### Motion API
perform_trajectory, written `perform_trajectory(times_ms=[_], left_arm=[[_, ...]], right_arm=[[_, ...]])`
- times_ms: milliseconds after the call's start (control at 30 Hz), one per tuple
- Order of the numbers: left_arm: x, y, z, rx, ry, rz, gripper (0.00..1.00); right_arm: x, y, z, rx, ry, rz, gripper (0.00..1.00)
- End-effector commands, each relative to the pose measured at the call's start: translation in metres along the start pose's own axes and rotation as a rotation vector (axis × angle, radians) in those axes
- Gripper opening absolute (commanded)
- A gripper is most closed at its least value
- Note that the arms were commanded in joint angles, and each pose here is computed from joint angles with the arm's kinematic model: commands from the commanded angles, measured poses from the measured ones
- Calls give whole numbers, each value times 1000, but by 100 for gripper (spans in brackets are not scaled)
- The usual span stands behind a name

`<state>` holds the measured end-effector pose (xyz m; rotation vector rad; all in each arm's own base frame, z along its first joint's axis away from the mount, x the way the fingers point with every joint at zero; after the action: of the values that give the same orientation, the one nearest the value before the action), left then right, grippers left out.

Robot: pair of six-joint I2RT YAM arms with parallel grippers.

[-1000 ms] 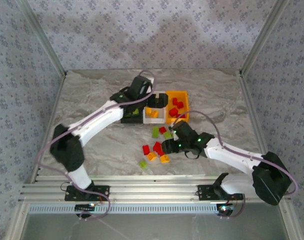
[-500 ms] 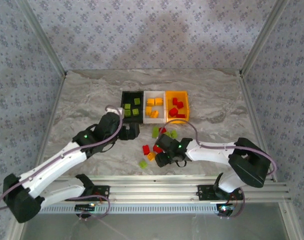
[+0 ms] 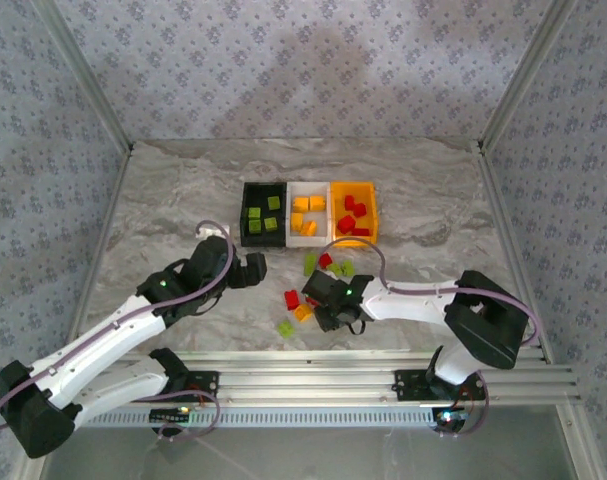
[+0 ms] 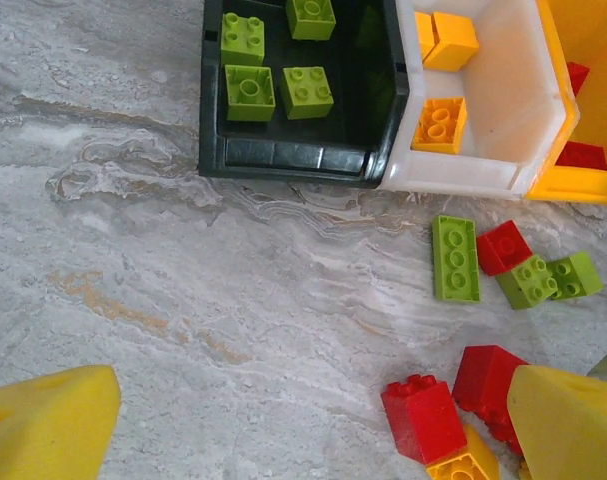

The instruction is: Sort the legos into containers by color

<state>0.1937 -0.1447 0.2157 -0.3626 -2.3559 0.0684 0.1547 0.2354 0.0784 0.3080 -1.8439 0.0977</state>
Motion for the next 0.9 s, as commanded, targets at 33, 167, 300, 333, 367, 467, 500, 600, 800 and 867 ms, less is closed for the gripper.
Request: perform_trajectory(times_ms=[33,167,300,333,367,467,500,600,800,867], left_arm=[[2,6,2,10,-7,-28,99],[0,8,7,11,0,-32,99],[-1,10,11,20,4,-35,99],[-2,11,12,24,2,-35,100],[-2,11,13,24,5,-39,100],[-5,14,17,30,9,-50,100],[-5,13,18,31,10,-49,100],[-5,13,19,29,12,-43,99],[-8,12,26,14,38,-19,99],[-9,12,29,14,48,-15,99]], right_arm=[[15,-14,6,-21,-10,29,39],[34,-19,-2,-47,-52,6,37],[62,-19,-22,-60,-117,-43,36],[68,-18,-30,-64,-137,-56,36],[75,-17,-42,-71,-164,-73,36],[91,-8,-85,-103,-240,-157,36],[94,-6,-102,-115,-265,-181,36],[98,2,-152,-145,-335,-214,36],[71,-1,-235,-225,-363,-195,38],[59,-3,-253,-246,-363,-181,39]])
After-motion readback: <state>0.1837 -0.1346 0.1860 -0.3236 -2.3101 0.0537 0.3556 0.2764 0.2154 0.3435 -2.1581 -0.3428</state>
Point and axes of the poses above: each hand's point on the last joint's axis, 136 mm out from that joint toward the fingers, its own x axis back along the fingers, its own y axis along the line the jaws close on, z = x × y, the point moved 6 cm from there along x, back along the fingers, and after that the axes turned 13 degrees about -x, right-handed, at the moved point
